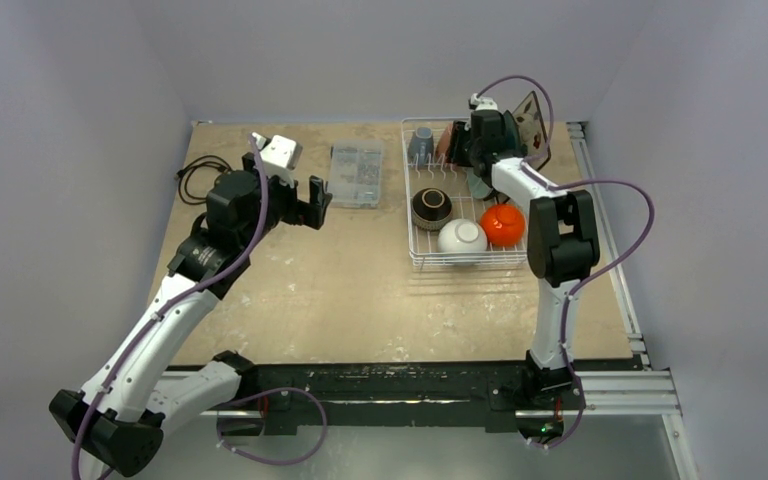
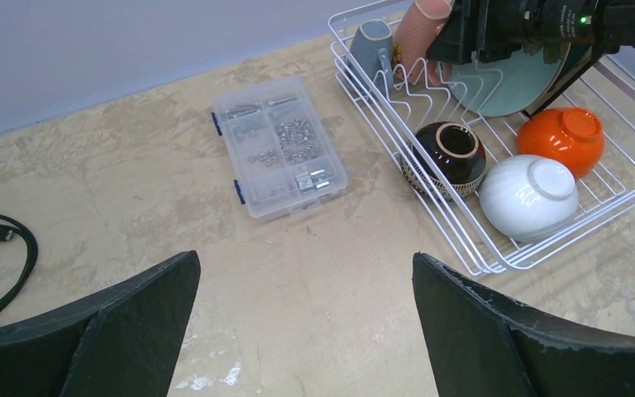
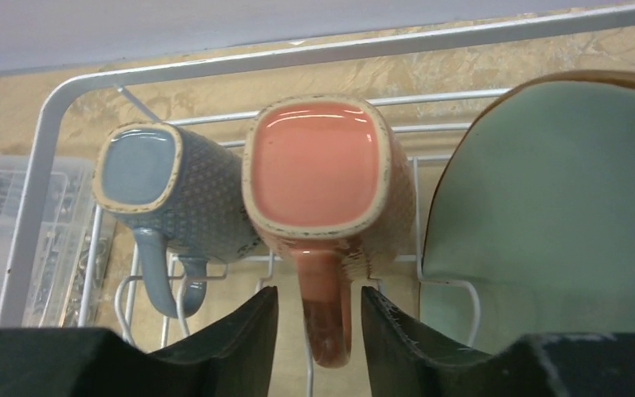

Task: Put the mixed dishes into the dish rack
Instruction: Turn the cup upside down in the dish rack, then reset both arms

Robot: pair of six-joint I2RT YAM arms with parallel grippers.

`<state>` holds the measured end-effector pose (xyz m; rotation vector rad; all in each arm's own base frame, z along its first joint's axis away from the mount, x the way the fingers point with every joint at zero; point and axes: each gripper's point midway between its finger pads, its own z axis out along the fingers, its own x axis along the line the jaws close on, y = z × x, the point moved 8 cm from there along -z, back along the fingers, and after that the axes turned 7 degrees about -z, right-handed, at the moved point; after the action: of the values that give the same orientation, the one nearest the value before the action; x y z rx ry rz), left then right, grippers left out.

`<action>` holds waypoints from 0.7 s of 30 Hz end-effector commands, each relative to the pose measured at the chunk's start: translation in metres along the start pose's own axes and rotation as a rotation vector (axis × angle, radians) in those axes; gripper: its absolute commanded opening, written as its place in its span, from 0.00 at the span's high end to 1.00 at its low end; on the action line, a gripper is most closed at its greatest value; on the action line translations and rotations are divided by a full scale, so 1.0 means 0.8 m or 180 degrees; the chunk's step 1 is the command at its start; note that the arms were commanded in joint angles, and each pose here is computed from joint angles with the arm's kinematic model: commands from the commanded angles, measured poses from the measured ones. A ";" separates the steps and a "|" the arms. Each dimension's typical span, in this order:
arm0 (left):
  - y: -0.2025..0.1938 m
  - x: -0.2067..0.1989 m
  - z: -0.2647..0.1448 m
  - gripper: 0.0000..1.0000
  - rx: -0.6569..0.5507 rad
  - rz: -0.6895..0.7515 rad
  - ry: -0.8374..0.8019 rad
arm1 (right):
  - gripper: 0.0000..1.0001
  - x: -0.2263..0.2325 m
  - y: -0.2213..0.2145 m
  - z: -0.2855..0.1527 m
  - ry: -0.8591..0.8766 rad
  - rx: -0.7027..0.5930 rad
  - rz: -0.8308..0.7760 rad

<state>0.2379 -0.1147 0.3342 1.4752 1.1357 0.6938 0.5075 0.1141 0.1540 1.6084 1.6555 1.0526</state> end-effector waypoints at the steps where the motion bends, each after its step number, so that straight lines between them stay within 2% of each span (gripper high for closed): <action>1: 0.007 -0.003 0.004 0.01 -0.0098 -0.0037 -0.0058 | 0.54 0.000 0.067 -0.044 -0.0099 -0.0253 -0.0188; 6: 0.006 0.000 0.006 0.01 -0.0078 -0.0058 -0.0030 | 0.39 0.010 0.101 -0.101 -0.0131 -0.0415 -0.0341; 7: 0.007 0.001 0.006 0.00 -0.0086 -0.0065 -0.0016 | 0.30 0.011 0.104 -0.115 -0.0130 -0.0426 -0.0371; 8: 0.008 0.001 0.005 0.00 -0.0096 -0.0066 -0.0007 | 0.26 0.015 0.110 -0.135 -0.0106 -0.0489 -0.0402; 11: 0.011 0.003 0.001 0.00 -0.0134 -0.0064 0.0035 | 0.20 0.036 0.107 -0.185 0.0055 -0.0577 -0.0504; 14: 0.017 0.006 -0.007 0.00 -0.0223 -0.0038 0.0108 | 0.02 0.065 0.101 -0.243 0.0377 -0.0633 -0.0633; 18: 0.036 0.010 -0.029 0.00 -0.0397 -0.0033 0.0258 | 0.01 0.079 0.098 -0.337 0.0967 -0.1036 -0.0565; 21: 0.060 0.009 -0.059 0.00 -0.0589 -0.0045 0.0281 | 0.01 0.068 0.098 -0.411 0.1093 -0.1383 -0.0544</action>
<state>0.2314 -0.1031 0.3438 1.4291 1.1623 0.7558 0.3131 0.1386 0.3625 1.1286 1.6636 1.4043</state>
